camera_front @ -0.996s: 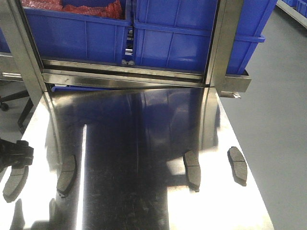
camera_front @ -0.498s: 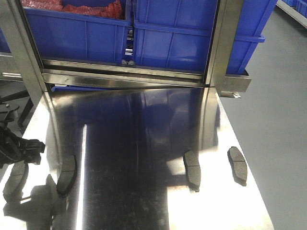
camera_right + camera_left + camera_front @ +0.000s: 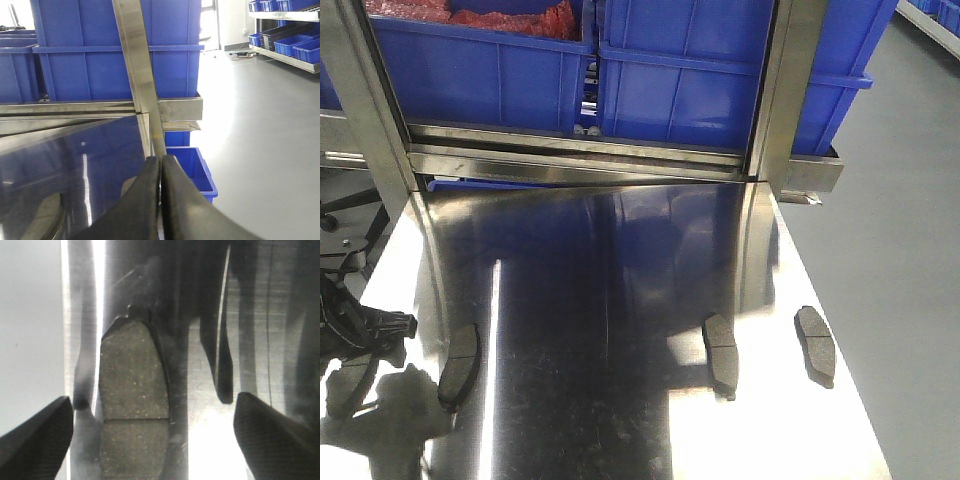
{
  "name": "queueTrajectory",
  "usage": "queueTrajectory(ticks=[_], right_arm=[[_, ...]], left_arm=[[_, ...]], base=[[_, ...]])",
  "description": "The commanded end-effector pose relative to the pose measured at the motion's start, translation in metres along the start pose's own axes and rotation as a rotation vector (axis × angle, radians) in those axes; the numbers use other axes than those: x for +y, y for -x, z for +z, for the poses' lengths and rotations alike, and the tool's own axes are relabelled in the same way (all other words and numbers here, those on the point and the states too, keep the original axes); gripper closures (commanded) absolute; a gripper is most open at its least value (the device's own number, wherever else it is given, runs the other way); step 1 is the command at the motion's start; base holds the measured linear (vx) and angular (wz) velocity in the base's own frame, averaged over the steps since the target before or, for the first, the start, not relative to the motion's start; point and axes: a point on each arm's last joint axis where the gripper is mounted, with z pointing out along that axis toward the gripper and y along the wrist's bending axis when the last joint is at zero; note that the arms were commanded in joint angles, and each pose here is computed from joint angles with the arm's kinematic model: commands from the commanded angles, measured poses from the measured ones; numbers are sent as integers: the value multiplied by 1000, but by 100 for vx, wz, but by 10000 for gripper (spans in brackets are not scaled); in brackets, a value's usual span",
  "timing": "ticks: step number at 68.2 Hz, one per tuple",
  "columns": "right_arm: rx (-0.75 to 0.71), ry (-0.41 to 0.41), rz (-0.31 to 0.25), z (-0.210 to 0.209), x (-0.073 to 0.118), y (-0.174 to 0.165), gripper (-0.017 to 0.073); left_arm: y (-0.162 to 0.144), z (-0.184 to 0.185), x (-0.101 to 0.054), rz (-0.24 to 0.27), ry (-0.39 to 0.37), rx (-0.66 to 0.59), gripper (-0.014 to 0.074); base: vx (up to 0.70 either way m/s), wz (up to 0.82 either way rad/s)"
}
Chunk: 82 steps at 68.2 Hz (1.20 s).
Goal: Move and align brake pads A on conveyor
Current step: 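Close the left gripper on the dark grey brake pad and lift it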
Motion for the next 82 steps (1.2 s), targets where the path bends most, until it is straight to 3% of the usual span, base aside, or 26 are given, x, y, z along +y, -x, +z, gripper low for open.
queueTrajectory(ticks=[1, 27, 44, 66, 82], right_arm=[[-71, 2, -12, 0, 0, 1, 561], [-71, 2, -12, 0, 0, 1, 561], [-71, 2, -12, 0, 0, 1, 561], [-71, 2, -12, 0, 0, 1, 561], [-71, 2, -12, 0, 0, 1, 561]], left_arm=[[6, -14, -2, -7, -8, -58, 1], [5, -13, -2, -5, -6, -40, 60], [5, -13, -2, -4, -6, -40, 183], [4, -13, -2, -3, -6, -37, 431], [5, -14, -2, 32, -6, -46, 513]], base=[[0, 0], [0, 0], [0, 0], [0, 0], [0, 0]])
